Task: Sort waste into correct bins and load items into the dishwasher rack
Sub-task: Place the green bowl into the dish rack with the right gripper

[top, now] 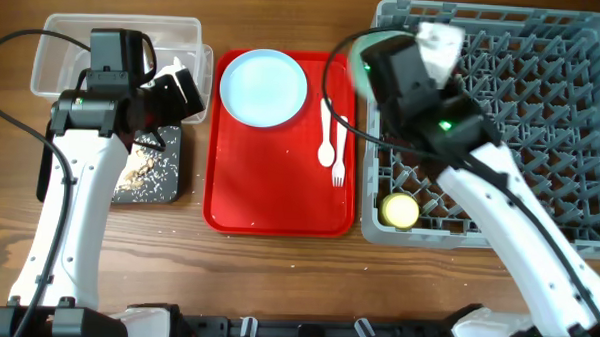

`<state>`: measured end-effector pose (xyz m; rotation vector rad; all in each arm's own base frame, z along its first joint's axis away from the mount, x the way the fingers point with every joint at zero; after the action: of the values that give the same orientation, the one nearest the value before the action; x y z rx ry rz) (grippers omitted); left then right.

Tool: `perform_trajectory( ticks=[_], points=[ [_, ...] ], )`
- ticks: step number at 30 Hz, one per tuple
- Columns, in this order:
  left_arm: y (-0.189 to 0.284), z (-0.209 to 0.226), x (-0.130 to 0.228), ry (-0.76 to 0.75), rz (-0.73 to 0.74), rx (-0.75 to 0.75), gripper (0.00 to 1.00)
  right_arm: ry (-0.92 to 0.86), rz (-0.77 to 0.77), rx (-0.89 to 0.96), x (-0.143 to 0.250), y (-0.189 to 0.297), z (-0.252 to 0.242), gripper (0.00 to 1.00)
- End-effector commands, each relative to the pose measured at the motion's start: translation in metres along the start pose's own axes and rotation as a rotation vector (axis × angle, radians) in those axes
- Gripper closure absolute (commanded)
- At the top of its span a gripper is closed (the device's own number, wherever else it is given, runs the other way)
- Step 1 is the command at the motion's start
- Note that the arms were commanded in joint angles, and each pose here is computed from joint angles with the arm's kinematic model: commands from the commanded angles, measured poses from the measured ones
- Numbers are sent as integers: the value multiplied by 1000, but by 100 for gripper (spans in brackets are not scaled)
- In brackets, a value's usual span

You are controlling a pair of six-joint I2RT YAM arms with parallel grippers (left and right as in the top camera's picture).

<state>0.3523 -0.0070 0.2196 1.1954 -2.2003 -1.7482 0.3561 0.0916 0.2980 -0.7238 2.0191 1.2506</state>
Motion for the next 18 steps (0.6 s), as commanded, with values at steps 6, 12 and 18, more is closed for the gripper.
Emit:
perform_trajectory(
  ticks=[6,12,18],
  points=[
    [3,-2,-3,-11,-15,-2,0,463,-13,557,-5,-18,-33,96],
    [3,-2,-3,-12,-15,-3,0,801,116,590,14,-53,-4,96],
    [3,-2,-3,-12,-15,-2,0,932,168,638,28,-71,10,96]
  ],
)
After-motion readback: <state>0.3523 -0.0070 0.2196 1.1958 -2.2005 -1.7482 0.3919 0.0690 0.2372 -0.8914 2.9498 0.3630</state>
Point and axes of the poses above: each gripper's point midway between its finger pads, its own y axis back along the fingers, its own z axis along the line the jaws close on, x = y × z, the point moved 3 cm from there along y, back along the fingers, and after that the axes turned 14 degrees about y, right-handed, at the moved point
